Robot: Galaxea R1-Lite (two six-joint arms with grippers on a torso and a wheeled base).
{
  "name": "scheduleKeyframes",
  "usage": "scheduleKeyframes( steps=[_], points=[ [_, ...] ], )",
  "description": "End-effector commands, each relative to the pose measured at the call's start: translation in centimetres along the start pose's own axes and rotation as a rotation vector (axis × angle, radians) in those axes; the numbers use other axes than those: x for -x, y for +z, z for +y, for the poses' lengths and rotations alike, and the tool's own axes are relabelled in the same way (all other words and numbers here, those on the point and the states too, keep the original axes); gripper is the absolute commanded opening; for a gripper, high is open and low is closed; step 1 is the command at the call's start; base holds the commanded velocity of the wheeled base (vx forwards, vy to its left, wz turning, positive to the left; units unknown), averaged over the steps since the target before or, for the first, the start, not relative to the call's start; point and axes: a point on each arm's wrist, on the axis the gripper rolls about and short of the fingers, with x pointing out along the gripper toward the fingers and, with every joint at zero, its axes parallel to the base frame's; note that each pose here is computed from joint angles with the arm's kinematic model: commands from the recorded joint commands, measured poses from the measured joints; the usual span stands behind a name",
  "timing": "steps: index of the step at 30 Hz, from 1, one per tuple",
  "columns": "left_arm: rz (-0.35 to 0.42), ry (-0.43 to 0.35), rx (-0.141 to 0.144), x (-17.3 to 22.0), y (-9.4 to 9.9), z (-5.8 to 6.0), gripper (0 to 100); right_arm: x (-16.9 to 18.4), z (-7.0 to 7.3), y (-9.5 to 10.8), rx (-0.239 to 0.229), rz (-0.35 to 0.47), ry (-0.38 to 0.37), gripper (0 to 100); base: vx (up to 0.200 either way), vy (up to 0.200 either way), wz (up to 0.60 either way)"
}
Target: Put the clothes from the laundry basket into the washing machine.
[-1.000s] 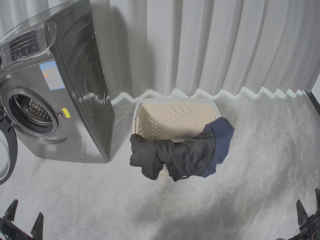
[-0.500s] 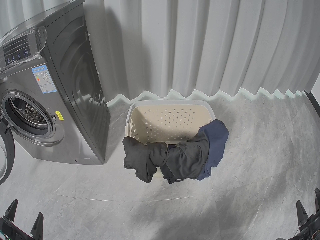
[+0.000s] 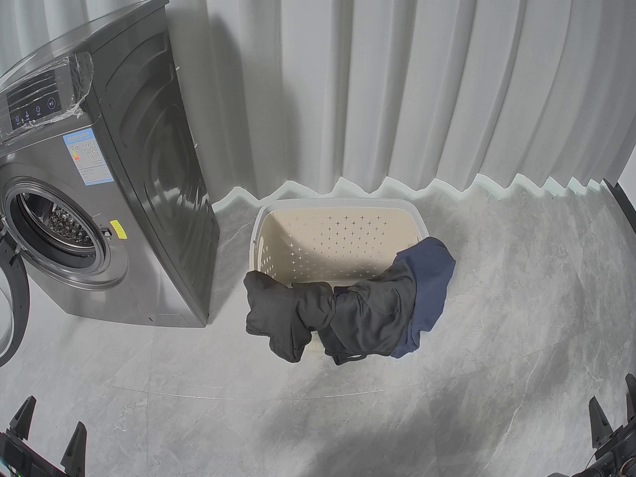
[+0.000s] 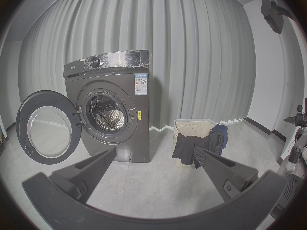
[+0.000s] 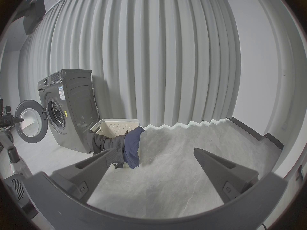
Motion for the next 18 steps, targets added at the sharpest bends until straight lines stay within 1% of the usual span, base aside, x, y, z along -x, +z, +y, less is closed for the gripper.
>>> scheduleKeyframes(
  steps=[1,8,18],
  points=[
    [-0.002,0.0,-0.001,0.02,-0.49,0.01,100,0.0,0.0,-0.48,0.0,0.0,0.0,100,0.0,-0.2,0.0],
    [-0.002,0.001,0.001,0.02,-0.49,0.01,100,0.0,0.0,-0.48,0.0,0.0,0.0,100,0.0,-0.2,0.0],
    [-0.002,0.001,0.001,0.02,-0.49,0.01,100,0.0,0.0,-0.48,0.0,0.0,0.0,100,0.0,0.0,0.0]
  ],
)
